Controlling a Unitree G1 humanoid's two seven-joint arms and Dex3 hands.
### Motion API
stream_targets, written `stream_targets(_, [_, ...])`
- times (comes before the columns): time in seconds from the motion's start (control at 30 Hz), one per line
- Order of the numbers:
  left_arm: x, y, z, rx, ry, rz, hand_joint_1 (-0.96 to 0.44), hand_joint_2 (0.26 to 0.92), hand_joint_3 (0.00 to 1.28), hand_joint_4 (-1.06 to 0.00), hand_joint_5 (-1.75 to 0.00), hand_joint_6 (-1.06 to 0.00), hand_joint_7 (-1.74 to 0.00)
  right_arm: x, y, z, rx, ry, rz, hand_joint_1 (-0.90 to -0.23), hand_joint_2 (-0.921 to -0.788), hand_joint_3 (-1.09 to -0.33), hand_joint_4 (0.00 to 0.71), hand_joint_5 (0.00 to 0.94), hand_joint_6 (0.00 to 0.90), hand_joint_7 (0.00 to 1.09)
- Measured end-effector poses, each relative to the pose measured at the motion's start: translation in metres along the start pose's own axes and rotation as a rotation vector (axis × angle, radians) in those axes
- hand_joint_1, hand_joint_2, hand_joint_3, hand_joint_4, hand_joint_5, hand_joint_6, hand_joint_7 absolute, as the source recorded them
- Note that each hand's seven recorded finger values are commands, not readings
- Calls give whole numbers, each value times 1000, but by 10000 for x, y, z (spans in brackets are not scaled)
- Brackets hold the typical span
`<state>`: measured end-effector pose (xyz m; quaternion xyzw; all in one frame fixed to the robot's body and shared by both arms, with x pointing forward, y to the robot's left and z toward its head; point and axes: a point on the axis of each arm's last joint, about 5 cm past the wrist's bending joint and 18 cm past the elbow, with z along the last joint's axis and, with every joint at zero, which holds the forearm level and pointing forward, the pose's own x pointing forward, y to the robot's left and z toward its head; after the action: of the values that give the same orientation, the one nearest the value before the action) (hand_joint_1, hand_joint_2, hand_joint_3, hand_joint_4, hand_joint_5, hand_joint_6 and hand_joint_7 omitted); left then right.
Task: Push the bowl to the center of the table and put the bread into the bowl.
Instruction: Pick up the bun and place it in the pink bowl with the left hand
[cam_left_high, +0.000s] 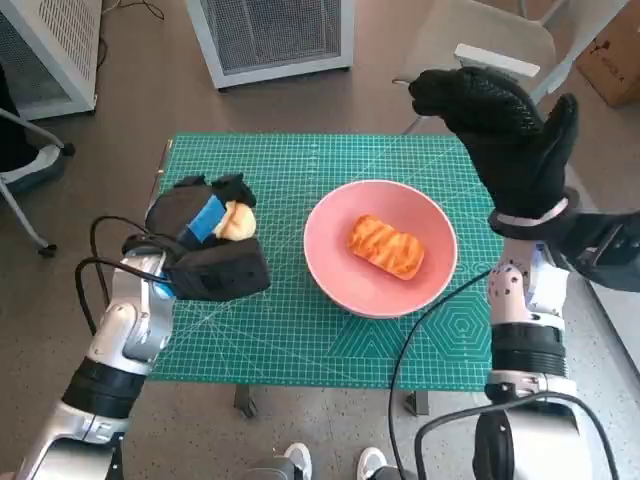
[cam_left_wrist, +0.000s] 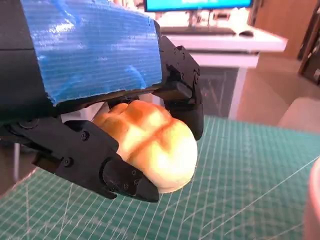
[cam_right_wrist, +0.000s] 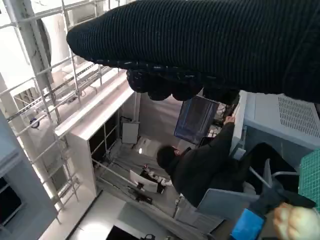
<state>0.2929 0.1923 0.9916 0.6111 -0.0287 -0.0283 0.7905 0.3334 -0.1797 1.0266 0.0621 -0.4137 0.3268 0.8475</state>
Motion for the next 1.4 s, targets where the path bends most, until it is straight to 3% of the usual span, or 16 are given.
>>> stream_targets(0.8, [-30, 80, 85, -5, -46, 38, 1, 920, 73, -688, -1153, -614, -1192, -1, 0, 5, -12, -8, 0, -648, -921, -742, 255, 1, 88, 528])
stream_targets(1.4, [5, 208, 301, 3, -140, 106, 1, 920, 66, -704, -1127, -615, -1199, -7, -4, 6, -12, -9, -5, -650, -921, -738, 255, 1, 87, 528])
